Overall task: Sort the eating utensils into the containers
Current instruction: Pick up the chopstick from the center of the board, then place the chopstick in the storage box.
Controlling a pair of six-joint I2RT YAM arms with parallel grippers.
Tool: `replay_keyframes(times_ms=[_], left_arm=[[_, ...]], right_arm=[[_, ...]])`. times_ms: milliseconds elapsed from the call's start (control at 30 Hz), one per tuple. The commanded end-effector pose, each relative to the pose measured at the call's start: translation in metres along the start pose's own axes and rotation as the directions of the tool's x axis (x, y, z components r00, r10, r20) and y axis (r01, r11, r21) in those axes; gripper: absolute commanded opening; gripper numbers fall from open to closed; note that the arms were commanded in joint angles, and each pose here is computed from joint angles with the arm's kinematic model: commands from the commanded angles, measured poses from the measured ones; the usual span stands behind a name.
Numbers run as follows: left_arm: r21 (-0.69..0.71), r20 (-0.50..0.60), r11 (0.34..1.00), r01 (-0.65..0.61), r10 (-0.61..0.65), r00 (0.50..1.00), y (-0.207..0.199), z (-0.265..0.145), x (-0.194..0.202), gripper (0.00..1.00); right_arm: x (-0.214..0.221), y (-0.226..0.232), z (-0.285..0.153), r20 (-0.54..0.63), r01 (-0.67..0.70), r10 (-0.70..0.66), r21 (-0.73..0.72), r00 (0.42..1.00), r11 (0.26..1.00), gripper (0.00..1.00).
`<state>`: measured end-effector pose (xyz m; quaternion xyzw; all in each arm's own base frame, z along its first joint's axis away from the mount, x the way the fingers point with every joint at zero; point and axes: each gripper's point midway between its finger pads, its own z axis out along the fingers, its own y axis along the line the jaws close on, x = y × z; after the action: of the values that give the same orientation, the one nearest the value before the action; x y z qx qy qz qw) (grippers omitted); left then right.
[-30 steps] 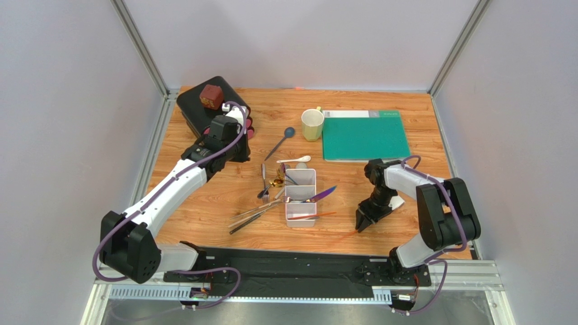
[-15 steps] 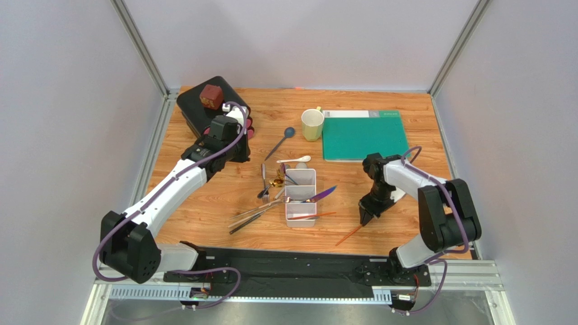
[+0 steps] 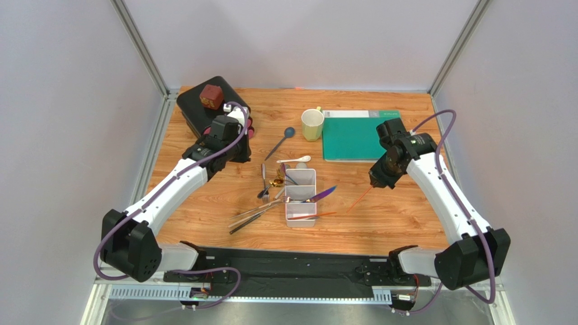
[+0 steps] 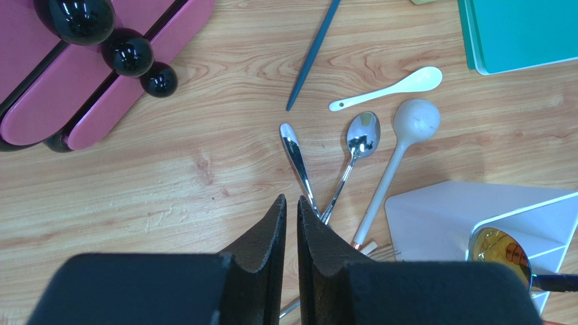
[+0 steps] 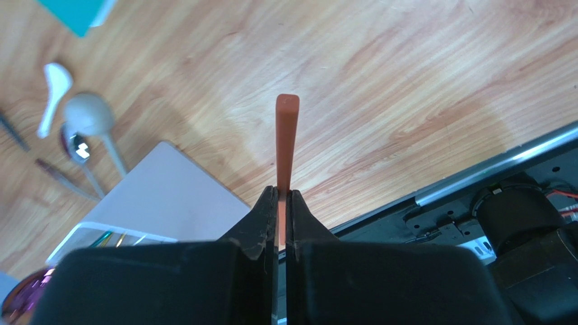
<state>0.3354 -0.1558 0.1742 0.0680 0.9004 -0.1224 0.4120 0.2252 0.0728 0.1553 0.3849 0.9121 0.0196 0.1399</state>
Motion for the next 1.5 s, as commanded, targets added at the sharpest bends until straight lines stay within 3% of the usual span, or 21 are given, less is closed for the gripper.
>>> replay_keyframes(times_ms=[0,267,633,1200,1467], left_arm=[[0.025,0.026,1.000,-0.015,0.015,1.000,-0.004,0.003,-0.009,0.16],[0.036,0.020,0.999,-0.011,0.010,1.000,-0.006,0.004,-0.008,0.16],[0.040,0.010,0.999,-0.032,0.032,0.999,-0.005,0.001,0.000,0.15],[0.042,0.023,0.998,-0.040,0.039,0.999,-0.003,-0.001,0.001,0.16],[0.031,0.032,0.998,-0.048,0.047,0.998,0.000,-0.003,0.003,0.15]], right_arm=[[-0.005,0.001,-0.046,0.063,0.068,-0.065,-0.051,0.996,0.996,0.00],[0.009,0.041,-0.097,0.077,0.006,0.014,-0.255,0.997,0.967,0.00],[0.047,0.099,-0.094,0.173,0.202,-0.147,-0.370,0.974,0.907,0.00],[0.076,0.141,-0.060,0.365,0.423,-0.290,-0.366,0.884,0.829,0.00],[0.076,0.144,-0.047,0.445,0.427,-0.250,-0.358,0.860,0.831,0.00]])
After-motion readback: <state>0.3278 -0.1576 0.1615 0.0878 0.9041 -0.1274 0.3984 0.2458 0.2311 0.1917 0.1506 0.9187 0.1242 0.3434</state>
